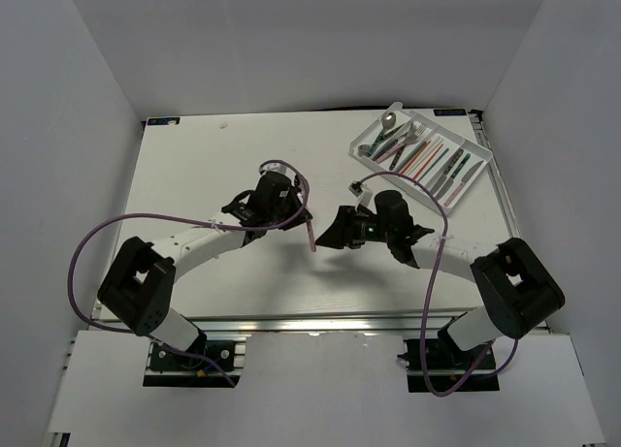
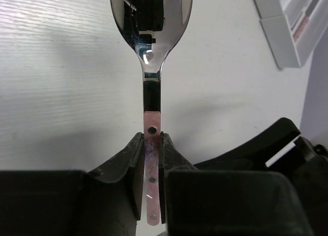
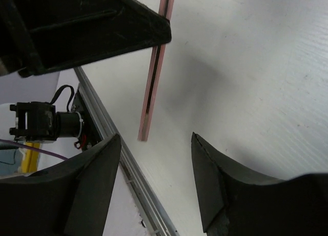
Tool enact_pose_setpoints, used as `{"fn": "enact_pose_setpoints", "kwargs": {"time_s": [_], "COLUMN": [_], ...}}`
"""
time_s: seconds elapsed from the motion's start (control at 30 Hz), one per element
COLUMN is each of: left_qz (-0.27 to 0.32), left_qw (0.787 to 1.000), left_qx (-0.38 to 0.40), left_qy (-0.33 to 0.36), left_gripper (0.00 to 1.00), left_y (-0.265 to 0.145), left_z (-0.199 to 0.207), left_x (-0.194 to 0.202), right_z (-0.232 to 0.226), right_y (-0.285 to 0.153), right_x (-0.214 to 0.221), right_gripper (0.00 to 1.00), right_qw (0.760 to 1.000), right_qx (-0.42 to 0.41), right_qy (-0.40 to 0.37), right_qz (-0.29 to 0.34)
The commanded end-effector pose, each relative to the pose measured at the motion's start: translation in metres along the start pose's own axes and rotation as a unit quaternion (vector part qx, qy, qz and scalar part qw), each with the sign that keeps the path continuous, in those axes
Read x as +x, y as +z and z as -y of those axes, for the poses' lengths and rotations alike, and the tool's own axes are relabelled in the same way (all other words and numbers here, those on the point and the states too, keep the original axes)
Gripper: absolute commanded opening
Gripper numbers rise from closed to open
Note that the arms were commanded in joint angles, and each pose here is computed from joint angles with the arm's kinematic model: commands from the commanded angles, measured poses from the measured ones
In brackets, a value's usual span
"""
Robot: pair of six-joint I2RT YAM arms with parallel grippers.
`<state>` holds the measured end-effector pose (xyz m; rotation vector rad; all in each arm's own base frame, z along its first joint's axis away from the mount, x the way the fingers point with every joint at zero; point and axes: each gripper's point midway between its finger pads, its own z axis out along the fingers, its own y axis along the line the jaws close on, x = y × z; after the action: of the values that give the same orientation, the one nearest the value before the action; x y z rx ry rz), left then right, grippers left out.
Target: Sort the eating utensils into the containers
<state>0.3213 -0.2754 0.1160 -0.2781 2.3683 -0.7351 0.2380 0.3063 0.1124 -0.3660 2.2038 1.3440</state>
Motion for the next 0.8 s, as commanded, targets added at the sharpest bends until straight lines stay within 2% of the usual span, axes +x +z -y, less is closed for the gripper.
{"fn": "enact_pose_setpoints", "kwargs": {"time_s": [0.0, 0.17, 0.27, 0.37, 0.4, 0.5, 0.53, 0.6, 0.63, 0.7, 0.73, 0.77], "left_qz": [0.028, 0.016, 0.013, 0.013, 0.013, 0.016, 0.021, 0.036, 0.056, 0.085, 0.108, 0.134], "left_qw": [0.997, 0.994, 0.994, 0.993, 0.993, 0.994, 0.995, 0.995, 0.996, 0.995, 0.994, 0.99], "left_qx": [0.071, 0.104, 0.111, 0.117, 0.118, 0.111, 0.102, 0.095, 0.064, 0.043, -0.008, -0.025], "left_qy": [-0.016, -0.017, -0.016, -0.014, -0.012, -0.007, -0.002, 0.002, 0.007, 0.012, 0.023, 0.025], "left_gripper": [0.0, 0.0, 0.0, 0.0, 0.0, 0.02, 0.1, 0.35, 0.63, 0.98, 0.98, 0.98], "left_y": [-0.018, -0.019, -0.021, -0.023, -0.024, -0.024, -0.024, -0.029, -0.031, -0.042, -0.049, -0.061], "left_z": [0.046, 0.063, 0.067, 0.07, 0.07, 0.069, 0.067, 0.069, 0.059, 0.061, 0.043, 0.045], "left_x": [-0.021, -0.013, -0.012, -0.012, -0.013, -0.015, -0.017, -0.027, -0.035, -0.054, -0.064, -0.081], "right_z": [-0.018, -0.01, -0.003, -0.004, -0.005, -0.009, -0.01, -0.011, -0.007, 0.003, 0.01, 0.016], "right_y": [0.011, 0.021, 0.025, 0.026, 0.026, 0.027, 0.027, 0.027, 0.027, 0.027, 0.026, 0.026], "right_x": [-0.03, -0.036, -0.041, -0.044, -0.044, -0.044, -0.045, -0.047, -0.047, -0.056, -0.054, -0.058], "right_gripper": [0.59, 0.53, 0.46, 0.31, 0.16, 0.0, 0.0, 0.0, 0.0, 0.0, 0.0, 0.0], "right_qw": [0.998, 0.998, 0.997, 0.997, 0.997, 0.997, 0.997, 0.997, 0.996, 0.994, 0.993, 0.991], "right_qx": [-0.018, 0.016, 0.038, 0.038, 0.036, 0.034, 0.034, 0.036, 0.048, 0.077, 0.097, 0.112], "right_qy": [-0.036, -0.042, -0.049, -0.052, -0.052, -0.053, -0.053, -0.051, -0.047, -0.039, -0.027, -0.019], "right_qz": [0.04, 0.044, 0.046, 0.047, 0.048, 0.048, 0.049, 0.052, 0.053, 0.066, 0.061, 0.064]}}
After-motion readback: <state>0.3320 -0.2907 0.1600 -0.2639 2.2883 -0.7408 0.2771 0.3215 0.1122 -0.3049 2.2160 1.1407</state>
